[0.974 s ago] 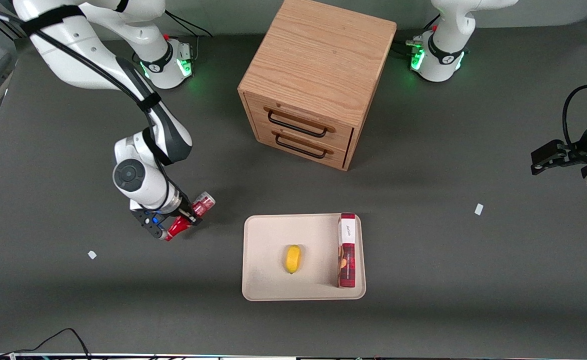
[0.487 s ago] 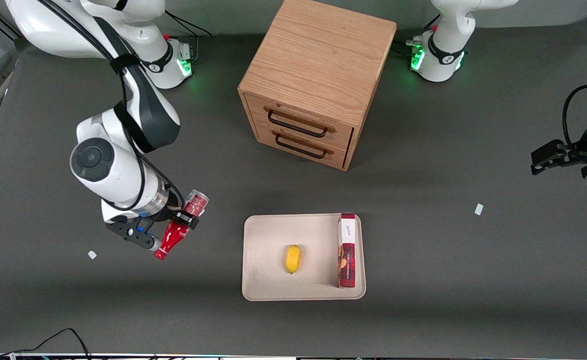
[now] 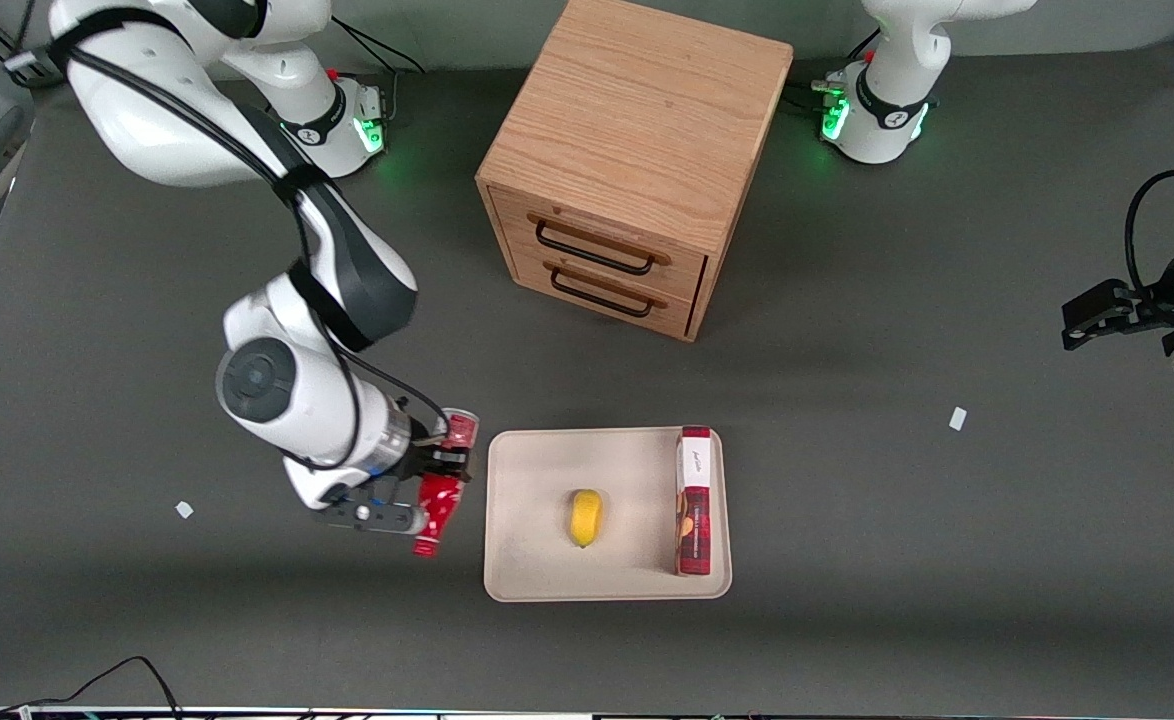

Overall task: Place coke bottle on tray
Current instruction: 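Lower the bottle onto the tray beside the yellow lemon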

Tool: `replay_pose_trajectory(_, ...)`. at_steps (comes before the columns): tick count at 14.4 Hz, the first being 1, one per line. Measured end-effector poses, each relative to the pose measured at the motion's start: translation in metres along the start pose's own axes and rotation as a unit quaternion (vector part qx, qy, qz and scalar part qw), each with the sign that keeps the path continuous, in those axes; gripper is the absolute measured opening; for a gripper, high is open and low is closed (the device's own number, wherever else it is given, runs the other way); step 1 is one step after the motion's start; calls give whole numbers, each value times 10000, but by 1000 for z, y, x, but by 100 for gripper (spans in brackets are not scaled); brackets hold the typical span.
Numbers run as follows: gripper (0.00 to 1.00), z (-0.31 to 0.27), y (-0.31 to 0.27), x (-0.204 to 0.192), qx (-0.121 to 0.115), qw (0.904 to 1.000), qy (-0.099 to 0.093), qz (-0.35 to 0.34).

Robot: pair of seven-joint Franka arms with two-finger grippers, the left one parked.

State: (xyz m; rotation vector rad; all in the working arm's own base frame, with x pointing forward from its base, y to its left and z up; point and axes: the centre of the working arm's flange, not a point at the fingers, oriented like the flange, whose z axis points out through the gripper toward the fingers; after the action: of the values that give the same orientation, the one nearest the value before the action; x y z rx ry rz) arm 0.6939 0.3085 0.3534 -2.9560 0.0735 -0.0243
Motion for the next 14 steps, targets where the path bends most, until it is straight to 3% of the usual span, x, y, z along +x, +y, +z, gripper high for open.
replay_pose_trajectory(5, 55, 72, -11, 3, 96, 9993, -230, -277)
replay_pose_trajectory(8, 55, 114, -1, 2, -20, 9989, -325, -336)
replay_pose_trajectory(14, 55, 157, -3, -3, -111, 9987, -323, -388)
